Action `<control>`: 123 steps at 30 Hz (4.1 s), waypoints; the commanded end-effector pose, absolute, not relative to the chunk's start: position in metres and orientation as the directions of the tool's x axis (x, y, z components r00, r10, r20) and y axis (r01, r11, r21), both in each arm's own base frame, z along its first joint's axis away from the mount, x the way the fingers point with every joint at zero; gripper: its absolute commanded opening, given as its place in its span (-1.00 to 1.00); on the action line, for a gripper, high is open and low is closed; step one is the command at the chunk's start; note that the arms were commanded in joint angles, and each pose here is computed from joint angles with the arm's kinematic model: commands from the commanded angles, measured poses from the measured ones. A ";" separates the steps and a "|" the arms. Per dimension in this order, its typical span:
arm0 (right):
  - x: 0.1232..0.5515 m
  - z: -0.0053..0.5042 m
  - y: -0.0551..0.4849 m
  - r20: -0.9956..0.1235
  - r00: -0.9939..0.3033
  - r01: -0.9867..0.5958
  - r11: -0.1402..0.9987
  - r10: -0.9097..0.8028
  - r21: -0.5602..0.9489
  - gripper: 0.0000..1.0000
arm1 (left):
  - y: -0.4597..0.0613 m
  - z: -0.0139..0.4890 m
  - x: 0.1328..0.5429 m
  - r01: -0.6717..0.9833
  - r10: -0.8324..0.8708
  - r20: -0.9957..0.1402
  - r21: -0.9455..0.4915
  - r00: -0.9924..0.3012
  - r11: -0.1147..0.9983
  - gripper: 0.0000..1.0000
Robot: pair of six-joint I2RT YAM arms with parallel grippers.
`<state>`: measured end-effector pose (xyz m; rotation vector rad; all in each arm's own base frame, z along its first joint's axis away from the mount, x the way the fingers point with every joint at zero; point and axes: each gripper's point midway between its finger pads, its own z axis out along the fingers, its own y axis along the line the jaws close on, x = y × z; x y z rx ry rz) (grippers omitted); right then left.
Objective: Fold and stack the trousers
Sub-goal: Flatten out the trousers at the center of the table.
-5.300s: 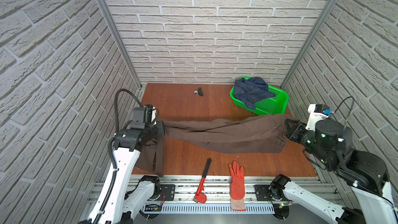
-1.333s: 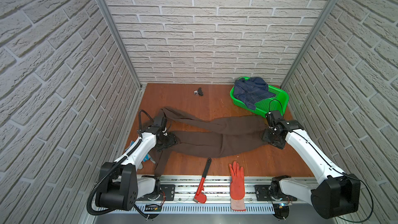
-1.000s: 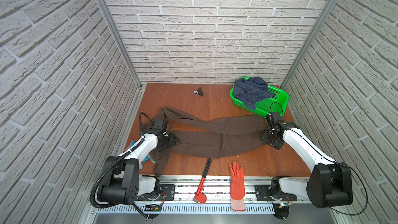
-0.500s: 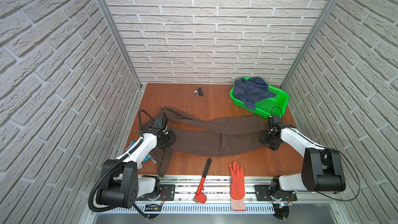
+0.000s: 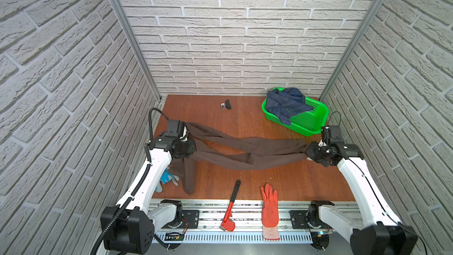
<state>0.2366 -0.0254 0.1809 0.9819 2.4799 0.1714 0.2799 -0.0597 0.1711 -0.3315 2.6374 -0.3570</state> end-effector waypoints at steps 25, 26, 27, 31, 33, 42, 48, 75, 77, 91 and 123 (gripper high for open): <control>0.274 0.177 -0.040 -0.301 -0.719 0.643 0.764 0.626 0.054 0.00 | -0.039 0.192 0.342 -0.166 -0.265 -0.445 -0.249 -0.855 0.954 0.44; 0.272 0.175 -0.042 -0.296 -0.717 0.649 0.759 0.631 0.049 0.00 | -0.036 0.191 0.333 -0.175 -0.275 -0.444 -0.253 -0.853 0.951 0.45; 0.270 0.175 -0.042 -0.289 -0.715 0.654 0.755 0.637 0.047 0.00 | -0.033 0.187 0.324 -0.185 -0.283 -0.436 -0.254 -0.855 0.949 0.45; 0.254 0.171 -0.041 -0.249 -0.710 0.674 0.738 0.659 0.035 0.02 | -0.029 0.169 0.290 -0.216 -0.310 -0.398 -0.265 -0.863 0.940 0.47; 0.243 0.169 -0.040 -0.227 -0.700 0.691 0.723 0.676 0.022 0.04 | -0.032 0.159 0.278 -0.228 -0.328 -0.375 -0.287 -0.867 0.930 0.50; 0.198 0.165 -0.027 -0.188 -0.649 0.738 0.670 0.737 0.083 0.06 | -0.060 0.115 0.236 -0.293 -0.417 -0.266 -0.404 -0.869 0.867 0.61; 0.188 0.154 -0.023 -0.156 -0.665 0.729 0.680 0.731 0.078 0.05 | -0.087 0.082 0.226 -0.269 -0.358 -0.237 -0.338 -0.903 0.902 0.61; 0.162 0.136 -0.007 -0.065 -0.670 0.732 0.673 0.739 0.106 0.07 | 0.026 0.261 0.256 -0.341 -0.287 -0.607 -0.028 -0.741 0.940 -1.00; 0.157 0.135 -0.005 -0.050 -0.673 0.731 0.674 0.738 0.105 0.07 | 0.042 0.272 0.256 -0.377 -0.314 -0.621 -0.033 -0.718 0.926 -1.00; 0.103 0.108 0.016 0.114 -0.668 0.744 0.664 0.736 0.074 0.07 | 0.075 0.275 0.271 -0.455 -0.392 -0.632 -0.069 -0.669 0.888 -1.00; 0.142 0.039 0.035 0.061 -0.686 0.728 0.685 0.725 0.043 -0.89 | 0.070 0.262 0.281 -0.429 -0.401 -0.629 -0.117 -0.666 0.896 -1.00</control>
